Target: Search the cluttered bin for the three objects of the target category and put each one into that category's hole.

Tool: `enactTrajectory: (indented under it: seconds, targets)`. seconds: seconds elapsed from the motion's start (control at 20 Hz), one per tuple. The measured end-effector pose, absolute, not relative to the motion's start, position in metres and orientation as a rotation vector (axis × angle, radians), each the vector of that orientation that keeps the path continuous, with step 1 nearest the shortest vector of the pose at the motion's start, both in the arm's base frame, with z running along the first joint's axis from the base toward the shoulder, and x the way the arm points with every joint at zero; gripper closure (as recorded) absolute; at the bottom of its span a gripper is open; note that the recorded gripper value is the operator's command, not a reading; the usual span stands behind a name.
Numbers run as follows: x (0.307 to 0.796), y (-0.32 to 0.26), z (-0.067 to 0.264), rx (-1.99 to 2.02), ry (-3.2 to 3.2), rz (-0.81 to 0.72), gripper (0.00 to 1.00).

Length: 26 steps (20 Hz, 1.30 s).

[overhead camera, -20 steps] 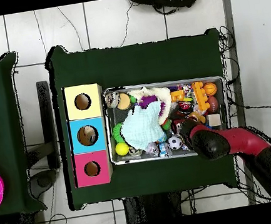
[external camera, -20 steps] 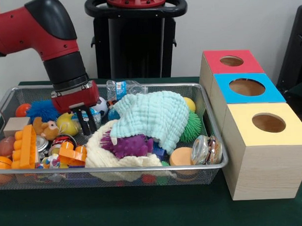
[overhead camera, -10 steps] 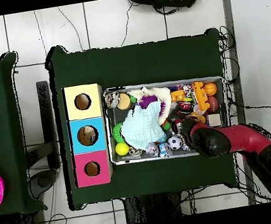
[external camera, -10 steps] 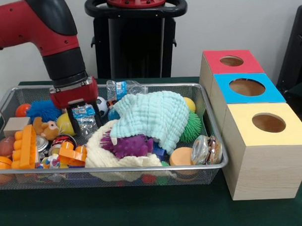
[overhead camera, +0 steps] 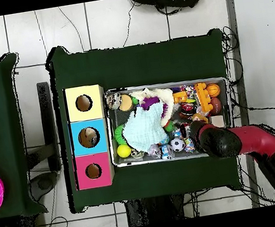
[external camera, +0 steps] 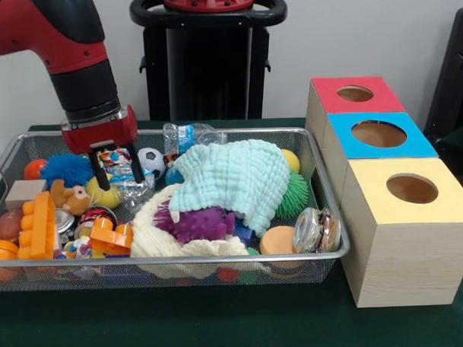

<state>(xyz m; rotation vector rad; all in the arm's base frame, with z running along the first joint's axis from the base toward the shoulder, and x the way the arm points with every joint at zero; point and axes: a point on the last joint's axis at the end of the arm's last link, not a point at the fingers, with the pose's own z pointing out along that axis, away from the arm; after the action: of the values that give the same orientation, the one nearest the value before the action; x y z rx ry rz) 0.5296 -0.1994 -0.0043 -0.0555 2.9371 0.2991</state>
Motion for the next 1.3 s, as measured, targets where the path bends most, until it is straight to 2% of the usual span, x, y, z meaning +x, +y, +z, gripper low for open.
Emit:
enactTrajectory:
  seconds: [0.55,1.3]
  targets:
    - [0.522,-0.191,-0.010,-0.068,2.956,0.315,0.00]
    - [0.512,-0.148,-0.051,-0.248,2.813,0.259,0.00]
